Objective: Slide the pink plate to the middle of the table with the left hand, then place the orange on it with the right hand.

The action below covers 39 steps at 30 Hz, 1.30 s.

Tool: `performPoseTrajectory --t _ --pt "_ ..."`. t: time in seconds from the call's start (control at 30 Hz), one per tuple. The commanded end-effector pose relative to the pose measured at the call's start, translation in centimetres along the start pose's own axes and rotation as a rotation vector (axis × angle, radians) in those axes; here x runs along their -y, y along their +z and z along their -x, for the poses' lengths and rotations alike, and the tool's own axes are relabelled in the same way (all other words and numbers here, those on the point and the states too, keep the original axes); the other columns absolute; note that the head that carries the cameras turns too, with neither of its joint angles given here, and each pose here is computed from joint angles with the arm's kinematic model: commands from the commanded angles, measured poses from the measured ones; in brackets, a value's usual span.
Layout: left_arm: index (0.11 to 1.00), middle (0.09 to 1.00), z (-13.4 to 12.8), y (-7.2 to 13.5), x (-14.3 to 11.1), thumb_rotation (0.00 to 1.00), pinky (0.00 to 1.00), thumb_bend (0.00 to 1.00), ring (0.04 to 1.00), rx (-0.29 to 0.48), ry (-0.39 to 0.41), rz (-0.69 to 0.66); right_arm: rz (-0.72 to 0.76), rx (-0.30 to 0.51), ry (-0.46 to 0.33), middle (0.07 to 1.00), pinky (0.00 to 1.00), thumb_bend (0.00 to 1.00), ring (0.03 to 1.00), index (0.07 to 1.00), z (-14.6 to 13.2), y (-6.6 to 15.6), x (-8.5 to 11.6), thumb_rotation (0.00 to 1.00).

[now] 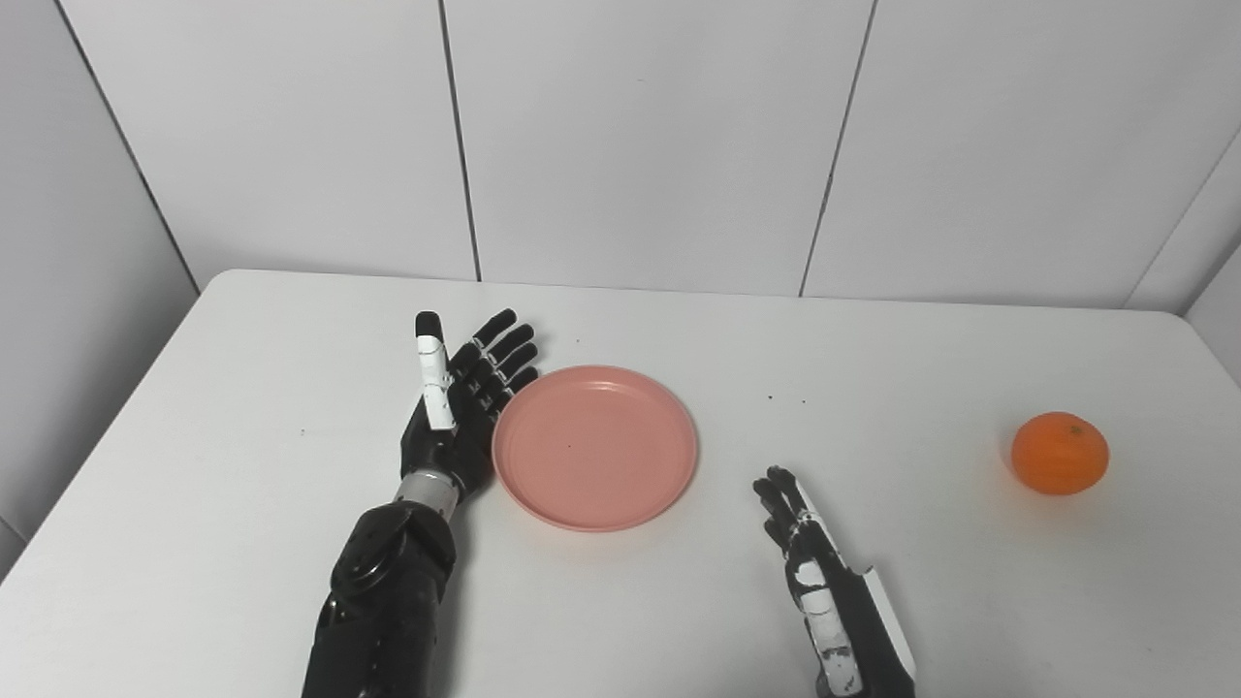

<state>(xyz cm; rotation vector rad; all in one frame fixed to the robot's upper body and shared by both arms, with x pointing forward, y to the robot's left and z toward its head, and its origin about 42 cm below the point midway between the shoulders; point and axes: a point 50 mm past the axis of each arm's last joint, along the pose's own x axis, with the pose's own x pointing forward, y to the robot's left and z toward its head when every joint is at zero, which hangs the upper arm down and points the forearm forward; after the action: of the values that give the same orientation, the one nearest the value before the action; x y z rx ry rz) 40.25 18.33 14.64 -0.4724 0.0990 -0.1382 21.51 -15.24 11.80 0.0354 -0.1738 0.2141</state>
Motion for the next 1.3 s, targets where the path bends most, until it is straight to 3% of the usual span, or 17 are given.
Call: performPoseTrajectory --t 0.0,0.4,0.73,0.9,1.27 --pt "0.777 0.807 0.6 -2.2 -0.2 1.00 0.90 0.99 0.867 -0.108 0.036 0.008 -0.025 -0.021 -0.019 0.937 1.00 0.86 0.977 0.951 1.5 0.2 -0.6 1.00" --pt "0.789 0.796 0.6 -2.1 0.1 1.00 0.90 1.00 0.861 -0.120 0.022 0.004 -0.025 0.000 -0.027 0.935 0.99 0.84 0.978 0.949 0.7 0.5 -1.9 0.99" --pt "0.780 0.818 0.6 -2.0 -0.5 1.00 0.92 0.99 0.867 -0.131 0.012 0.000 0.024 0.057 -0.109 0.971 1.00 0.75 0.999 0.958 0.2 0.7 -2.9 0.96" --pt "0.793 0.825 0.6 -1.8 -1.0 1.00 0.94 0.99 0.877 -0.129 -0.006 -0.008 0.031 0.071 -0.144 0.999 1.00 0.74 1.000 0.996 -0.2 0.5 -3.5 0.97" --pt "0.793 0.821 0.2 -1.6 -1.4 1.00 0.93 0.98 0.878 -0.128 -0.011 -0.008 0.026 0.074 -0.142 1.000 1.00 0.76 1.000 1.000 -0.7 0.2 -4.0 0.99"
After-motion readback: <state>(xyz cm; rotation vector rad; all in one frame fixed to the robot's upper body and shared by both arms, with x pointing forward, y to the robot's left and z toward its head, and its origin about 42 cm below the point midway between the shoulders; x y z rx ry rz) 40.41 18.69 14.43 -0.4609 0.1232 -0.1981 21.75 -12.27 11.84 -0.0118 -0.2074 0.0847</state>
